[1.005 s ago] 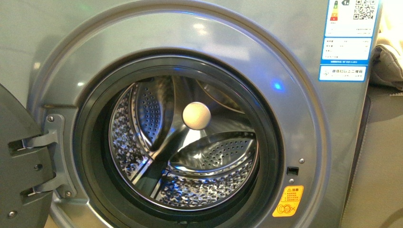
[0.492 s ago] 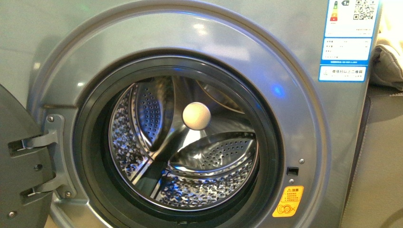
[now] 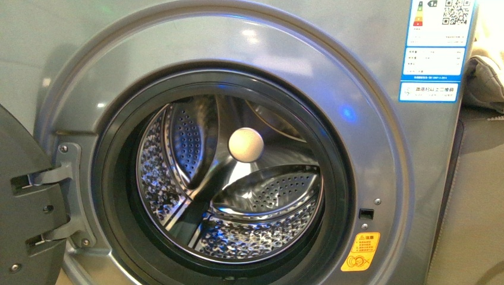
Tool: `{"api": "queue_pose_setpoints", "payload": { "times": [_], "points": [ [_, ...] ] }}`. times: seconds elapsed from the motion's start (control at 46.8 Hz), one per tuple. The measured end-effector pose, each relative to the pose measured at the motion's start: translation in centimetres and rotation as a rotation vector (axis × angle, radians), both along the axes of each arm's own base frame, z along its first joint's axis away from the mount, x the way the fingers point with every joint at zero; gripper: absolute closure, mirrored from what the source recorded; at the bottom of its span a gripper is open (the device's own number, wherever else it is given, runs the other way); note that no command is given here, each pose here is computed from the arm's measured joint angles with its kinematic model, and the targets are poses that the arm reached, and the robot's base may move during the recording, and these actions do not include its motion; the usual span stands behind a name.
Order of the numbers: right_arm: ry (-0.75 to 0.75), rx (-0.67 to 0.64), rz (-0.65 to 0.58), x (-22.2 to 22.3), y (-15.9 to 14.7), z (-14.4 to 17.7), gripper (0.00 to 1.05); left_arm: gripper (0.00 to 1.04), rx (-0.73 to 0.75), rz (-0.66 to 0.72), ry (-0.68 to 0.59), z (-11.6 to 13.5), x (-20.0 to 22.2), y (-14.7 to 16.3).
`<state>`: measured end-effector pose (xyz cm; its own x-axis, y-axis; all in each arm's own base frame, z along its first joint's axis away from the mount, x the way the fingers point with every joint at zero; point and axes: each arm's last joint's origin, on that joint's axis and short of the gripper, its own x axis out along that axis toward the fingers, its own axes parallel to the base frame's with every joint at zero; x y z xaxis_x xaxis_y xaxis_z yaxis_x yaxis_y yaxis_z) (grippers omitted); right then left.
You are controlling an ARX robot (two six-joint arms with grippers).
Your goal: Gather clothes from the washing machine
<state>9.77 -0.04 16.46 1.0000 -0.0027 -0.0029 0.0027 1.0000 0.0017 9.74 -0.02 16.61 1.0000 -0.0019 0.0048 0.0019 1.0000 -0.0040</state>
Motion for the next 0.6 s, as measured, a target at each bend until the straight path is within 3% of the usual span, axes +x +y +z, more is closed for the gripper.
{"api": "queue_pose_setpoints", "payload": {
  "times": [0.257, 0.299, 0.599],
  "points": [
    [0.000, 0.000, 0.000, 0.00, 0.00, 0.00, 0.12, 0.06, 0.000, 0.000, 0.000, 0.00, 0.00, 0.00],
    [0.000, 0.001, 0.000, 0.00, 0.00, 0.00, 0.06, 0.06, 0.000, 0.000, 0.000, 0.00, 0.00, 0.00],
    [0.000, 0.001, 0.000, 0.00, 0.00, 0.00, 0.08, 0.06, 0.000, 0.000, 0.000, 0.00, 0.00, 0.00]
  ]
}}
